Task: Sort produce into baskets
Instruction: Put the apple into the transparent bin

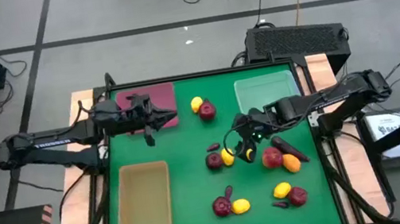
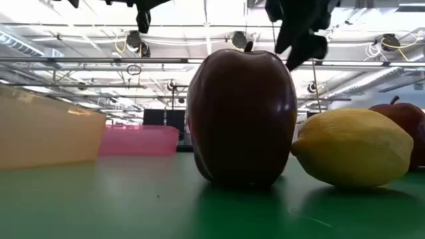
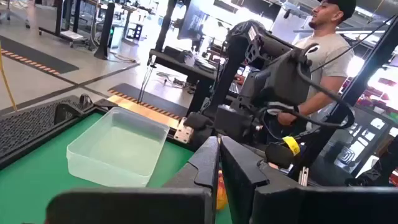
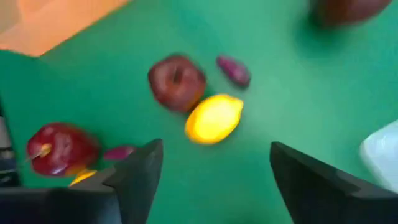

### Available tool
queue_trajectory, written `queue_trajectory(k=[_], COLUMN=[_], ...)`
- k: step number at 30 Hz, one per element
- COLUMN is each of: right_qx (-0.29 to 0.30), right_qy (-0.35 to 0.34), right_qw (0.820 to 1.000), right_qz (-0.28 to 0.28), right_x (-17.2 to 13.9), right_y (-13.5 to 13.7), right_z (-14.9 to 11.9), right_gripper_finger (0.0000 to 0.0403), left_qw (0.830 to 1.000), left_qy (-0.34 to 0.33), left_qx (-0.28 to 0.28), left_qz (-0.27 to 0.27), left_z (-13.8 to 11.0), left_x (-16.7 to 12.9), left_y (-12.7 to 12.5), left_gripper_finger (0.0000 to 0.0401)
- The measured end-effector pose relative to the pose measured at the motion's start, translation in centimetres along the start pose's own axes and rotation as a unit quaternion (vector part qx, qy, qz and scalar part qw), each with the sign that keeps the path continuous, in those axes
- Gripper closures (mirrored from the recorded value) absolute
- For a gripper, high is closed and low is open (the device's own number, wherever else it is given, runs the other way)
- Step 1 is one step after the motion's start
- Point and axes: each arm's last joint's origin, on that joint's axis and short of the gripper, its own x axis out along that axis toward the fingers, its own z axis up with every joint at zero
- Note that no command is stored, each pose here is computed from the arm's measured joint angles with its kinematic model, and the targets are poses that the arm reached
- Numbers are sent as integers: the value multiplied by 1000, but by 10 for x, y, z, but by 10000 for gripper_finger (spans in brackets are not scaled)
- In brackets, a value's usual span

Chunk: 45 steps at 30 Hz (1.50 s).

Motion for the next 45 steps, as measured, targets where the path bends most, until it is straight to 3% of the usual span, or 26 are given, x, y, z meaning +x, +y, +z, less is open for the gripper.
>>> queue_trajectory(k=[5,11,18,24,32,38,41,45], right_qx=[74,169,240,245,258,243,225,210], right_qy=[67,132,146,160,161,159,163,163], right_qw=[995,970,948,940,936,943,947,951], right_qz=[-28,-116,-152,-172,-179,-162,-159,-158], right_x=[3,-2,-1,7,14,21,23,23], right_y=[-6,-19,-16,-14,-12,-9,-9,-10], right_z=[-10,-26,-40,-58,-71,-80,-83,-82], right_gripper_finger=[78,84,88,88,89,89,89,89], left_qw=[1000,999,997,996,995,986,981,977], left_qy=[0,-12,-13,6,15,47,78,102], left_qx=[0,0,1,-4,-52,-86,-91,-100], left_qz=[0,41,80,84,88,133,149,156], left_z=[0,0,-2,-5,-8,-18,-26,-37], left_x=[0,0,0,-1,-1,0,4,14], left_y=[0,3,5,7,7,12,16,18], left_gripper_finger=[377,377,377,377,377,376,360,308])
